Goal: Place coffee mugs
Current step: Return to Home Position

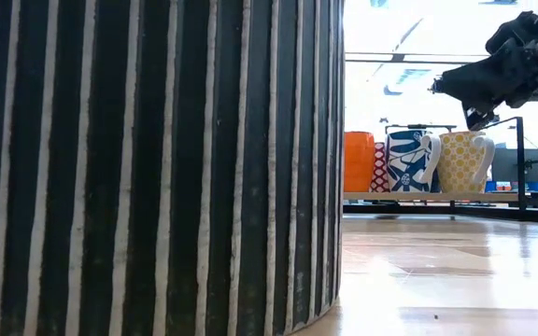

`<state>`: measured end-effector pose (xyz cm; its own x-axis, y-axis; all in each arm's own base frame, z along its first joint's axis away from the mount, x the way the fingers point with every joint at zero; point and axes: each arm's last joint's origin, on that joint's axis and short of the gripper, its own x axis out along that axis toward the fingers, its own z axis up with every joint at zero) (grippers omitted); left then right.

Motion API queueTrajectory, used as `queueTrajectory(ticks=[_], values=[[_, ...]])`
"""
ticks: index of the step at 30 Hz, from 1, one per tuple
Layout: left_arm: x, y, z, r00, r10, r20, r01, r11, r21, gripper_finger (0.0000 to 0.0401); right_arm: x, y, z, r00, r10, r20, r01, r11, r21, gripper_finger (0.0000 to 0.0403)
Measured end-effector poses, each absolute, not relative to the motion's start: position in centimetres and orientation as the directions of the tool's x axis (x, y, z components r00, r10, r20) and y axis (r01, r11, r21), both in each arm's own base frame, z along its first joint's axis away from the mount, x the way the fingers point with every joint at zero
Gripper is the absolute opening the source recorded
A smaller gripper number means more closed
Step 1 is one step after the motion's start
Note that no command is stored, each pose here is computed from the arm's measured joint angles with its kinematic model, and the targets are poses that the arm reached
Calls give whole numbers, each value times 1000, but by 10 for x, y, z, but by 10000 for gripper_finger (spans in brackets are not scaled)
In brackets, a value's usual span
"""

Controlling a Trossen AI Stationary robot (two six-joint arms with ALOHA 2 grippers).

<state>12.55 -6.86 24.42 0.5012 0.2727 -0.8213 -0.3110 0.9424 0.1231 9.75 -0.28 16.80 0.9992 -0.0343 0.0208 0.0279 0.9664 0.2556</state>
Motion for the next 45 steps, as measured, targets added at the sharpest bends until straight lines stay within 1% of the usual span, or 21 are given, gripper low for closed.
queueTrajectory(ticks=[5, 23, 27, 29, 32, 33, 35, 37, 39, 41, 43, 45], values=[[126, -69, 244, 501, 273, -821, -311, 942, 123, 0, 98, -3, 168, 999, -35, 21, 27, 951, 310, 68], [125, -69, 244, 501, 273, -821, -310, 943, 124, 0, 98, -3, 168, 999, -37, 20, 29, 951, 309, 68], [127, -68, 246, 535, 316, -783, -264, 943, 201, 0, 98, -3, 168, 999, -37, 20, 29, 951, 309, 68], [131, -66, 251, 608, 371, -702, -330, 922, 201, 0, 98, -3, 168, 999, -37, 20, 29, 951, 309, 68], [137, -63, 265, 709, 502, -495, -504, 852, 142, 0, 98, -3, 168, 999, -37, 20, 29, 951, 309, 68], [138, -61, 271, 724, 545, -423, -550, 826, 122, 0, 98, -3, 168, 999, -37, 20, 29, 951, 309, 68], [139, -58, 281, 743, 576, -340, -580, 808, 102, 0, 98, -3, 168, 999, -37, 20, 29, 951, 309, 68], [139, -55, 290, 774, 560, -297, -566, 821, 73, 1, 98, -3, 168, 999, -37, 20, 29, 951, 309, 68], [137, -51, 294, 823, 509, -252, -521, 853, 22, 1, 98, -3, 168, 999, -37, 20, 29, 951, 309, 68], [133, -47, 290, 888, 411, -207, -422, 906, -13, 1, 98, -3, 168, 999, -37, 20, 29, 951, 309, 68], [131, -43, 283, 946, 303, -118, -313, 947, -74, 1, 98, -3, 168, 999, -37, 20, 29, 951, 309, 68], [127, -37, 272, 971, 236, -25, -237, 966, -105, 1, 98, -3, 168, 999, -37, 20, 29, 951, 309, 68]])
